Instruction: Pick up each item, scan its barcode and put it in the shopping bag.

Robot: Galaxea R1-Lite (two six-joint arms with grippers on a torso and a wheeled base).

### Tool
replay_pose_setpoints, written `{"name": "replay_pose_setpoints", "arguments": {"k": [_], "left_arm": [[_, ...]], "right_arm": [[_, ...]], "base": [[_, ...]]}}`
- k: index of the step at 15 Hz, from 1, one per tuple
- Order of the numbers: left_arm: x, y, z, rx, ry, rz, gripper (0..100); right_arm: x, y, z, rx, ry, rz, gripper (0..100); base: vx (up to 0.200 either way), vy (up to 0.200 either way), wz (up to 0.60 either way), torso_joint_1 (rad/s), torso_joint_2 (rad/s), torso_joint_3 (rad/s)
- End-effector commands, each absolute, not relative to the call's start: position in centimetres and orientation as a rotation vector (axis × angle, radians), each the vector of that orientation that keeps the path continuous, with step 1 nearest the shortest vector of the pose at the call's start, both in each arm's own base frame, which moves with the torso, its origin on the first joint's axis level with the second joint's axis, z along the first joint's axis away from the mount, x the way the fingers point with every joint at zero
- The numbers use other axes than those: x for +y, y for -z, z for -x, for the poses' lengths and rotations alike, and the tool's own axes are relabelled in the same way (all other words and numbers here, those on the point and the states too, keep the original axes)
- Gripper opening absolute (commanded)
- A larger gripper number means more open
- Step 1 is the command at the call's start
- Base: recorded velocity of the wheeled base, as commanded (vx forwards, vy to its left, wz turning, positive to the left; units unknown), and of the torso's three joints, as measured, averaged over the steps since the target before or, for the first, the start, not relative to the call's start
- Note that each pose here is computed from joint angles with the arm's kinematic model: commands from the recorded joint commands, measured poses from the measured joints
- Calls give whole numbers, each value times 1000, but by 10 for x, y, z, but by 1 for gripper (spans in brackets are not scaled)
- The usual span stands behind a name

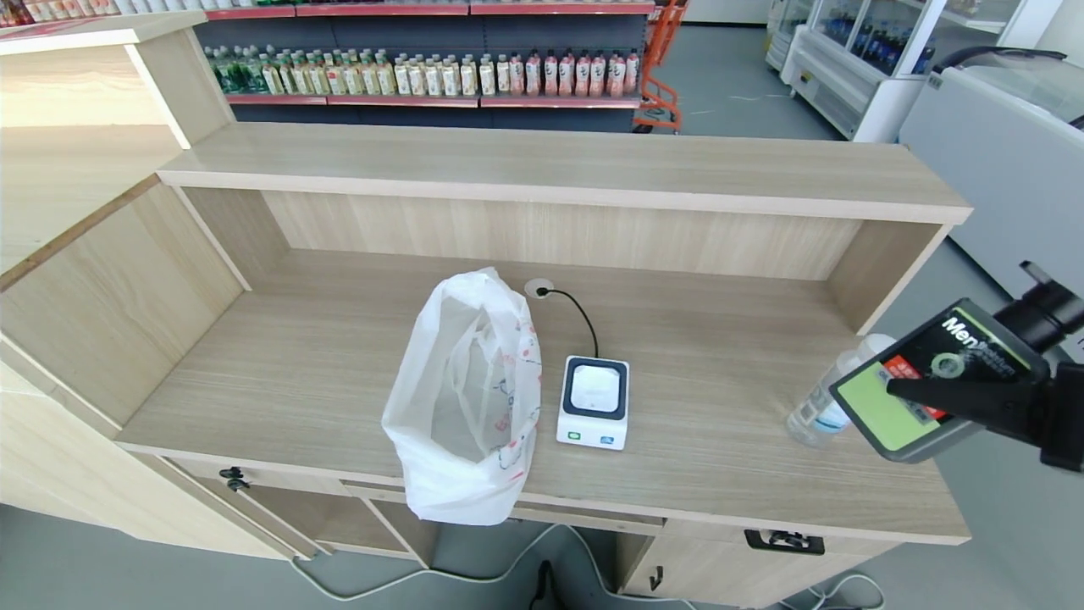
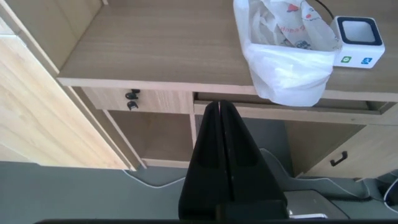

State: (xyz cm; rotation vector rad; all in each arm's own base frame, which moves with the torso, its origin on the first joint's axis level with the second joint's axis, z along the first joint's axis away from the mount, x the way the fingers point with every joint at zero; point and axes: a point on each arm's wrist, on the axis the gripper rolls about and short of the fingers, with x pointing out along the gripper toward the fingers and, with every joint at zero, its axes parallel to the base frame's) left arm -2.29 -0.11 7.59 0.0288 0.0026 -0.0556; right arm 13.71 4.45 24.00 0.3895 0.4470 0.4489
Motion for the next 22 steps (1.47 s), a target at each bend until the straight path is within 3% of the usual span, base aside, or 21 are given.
{"name": "replay_pose_setpoints", "arguments": {"k": [1,4,11,22], "left_arm": [[-1,-76,23,2,55,-29,0],[-1,-76,23,1,55,-32,0],[-1,-76,23,1,55,-31,0],[-1,-76,23,1,55,-31,0]], "right_arm": [[44,-230,-180,508,-368,-378,0],[52,-220,-224,496,-340,-365,0],[72,-167,-287,555,-403,-346,0],[95,-142,-320,581,-473,-255,0]], "base": [[0,200,0,2,7,2],[0,200,0,7,4,1],[0,0,0,0,0,0],[0,0,0,0,0,0]]}}
